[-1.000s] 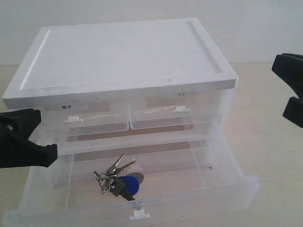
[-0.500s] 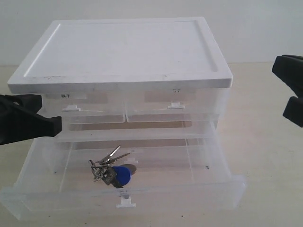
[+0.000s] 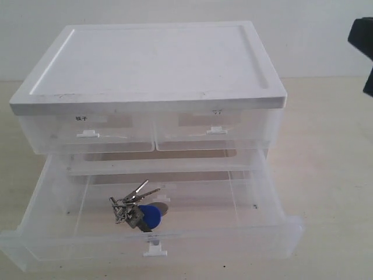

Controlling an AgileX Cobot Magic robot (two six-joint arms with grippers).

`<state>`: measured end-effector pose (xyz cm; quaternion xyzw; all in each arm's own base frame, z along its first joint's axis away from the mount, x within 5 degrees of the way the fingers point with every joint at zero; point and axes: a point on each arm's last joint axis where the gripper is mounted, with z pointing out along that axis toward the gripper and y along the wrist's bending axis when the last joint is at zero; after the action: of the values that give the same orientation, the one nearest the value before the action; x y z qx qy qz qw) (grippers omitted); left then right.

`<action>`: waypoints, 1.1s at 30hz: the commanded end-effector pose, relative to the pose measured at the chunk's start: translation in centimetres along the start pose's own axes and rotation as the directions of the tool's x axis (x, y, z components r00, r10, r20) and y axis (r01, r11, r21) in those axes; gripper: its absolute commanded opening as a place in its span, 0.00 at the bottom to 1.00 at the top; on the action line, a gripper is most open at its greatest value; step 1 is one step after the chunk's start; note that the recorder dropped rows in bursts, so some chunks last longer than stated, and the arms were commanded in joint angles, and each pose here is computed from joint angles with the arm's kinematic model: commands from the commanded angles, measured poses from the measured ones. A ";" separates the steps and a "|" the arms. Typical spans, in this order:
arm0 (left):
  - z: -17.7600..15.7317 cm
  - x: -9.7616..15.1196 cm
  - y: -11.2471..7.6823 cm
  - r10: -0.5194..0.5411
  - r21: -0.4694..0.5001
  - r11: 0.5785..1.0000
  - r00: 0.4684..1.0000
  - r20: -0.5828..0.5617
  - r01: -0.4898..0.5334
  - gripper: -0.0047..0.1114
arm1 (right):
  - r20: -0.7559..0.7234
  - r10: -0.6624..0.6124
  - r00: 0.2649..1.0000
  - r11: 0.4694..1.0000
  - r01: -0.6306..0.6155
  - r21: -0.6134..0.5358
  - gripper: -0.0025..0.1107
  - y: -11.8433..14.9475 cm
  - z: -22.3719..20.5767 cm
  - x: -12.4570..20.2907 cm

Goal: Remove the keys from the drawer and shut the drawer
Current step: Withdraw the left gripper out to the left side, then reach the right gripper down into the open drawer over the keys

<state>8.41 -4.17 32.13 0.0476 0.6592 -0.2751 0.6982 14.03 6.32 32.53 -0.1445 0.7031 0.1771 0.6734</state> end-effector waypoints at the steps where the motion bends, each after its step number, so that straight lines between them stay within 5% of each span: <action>1: -2.4 0.5 0.9 -0.018 0.029 0.999 0.997 0.073 0.016 0.08 | -0.132 0.008 0.991 0.975 0.021 0.220 0.02 -1.5 -0.5 -1.8; 4: -3.2 0.7 1.3 -0.038 0.038 0.999 0.994 0.100 0.035 0.08 | -0.240 -0.042 0.970 0.943 0.117 0.310 0.02 -2.0 -0.8 -3.6; 6: -3.6 0.7 1.4 -0.045 0.043 0.998 0.992 0.117 0.040 0.08 | -0.323 -0.082 0.943 0.950 0.172 0.261 0.02 -1.5 -0.5 -4.3; 11: -4.0 0.5 1.4 -0.054 0.058 0.997 0.989 0.135 0.046 0.08 | -0.507 -0.259 0.822 0.964 0.193 -0.181 0.02 2.6 0.8 -5.0; 17: -3.9 1.2 1.4 -0.046 0.065 0.997 0.993 0.111 0.039 0.08 | -0.571 -0.342 0.747 0.847 -0.017 -0.531 0.02 6.3 2.7 -3.7; 20: -3.8 1.8 1.5 -0.040 0.062 0.997 0.995 0.094 0.034 0.08 | -0.613 -0.371 0.697 0.823 -0.060 -0.566 0.11 6.8 4.2 -2.3; 24: -3.7 2.4 1.5 -0.033 0.072 0.997 0.997 0.071 0.028 0.08 | -0.650 -0.360 0.669 0.835 -0.080 -0.545 0.36 6.9 6.8 -0.6; 33: -3.7 2.9 1.4 -0.012 0.092 0.996 0.999 0.050 0.008 0.08 | -0.482 -0.495 0.723 0.750 0.075 -0.657 0.39 12.4 10.2 2.3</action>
<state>5.72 -2.19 28.73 0.0575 0.6270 -0.3120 0.7115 17.60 20.13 30.87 -0.5052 0.7768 0.2234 0.3025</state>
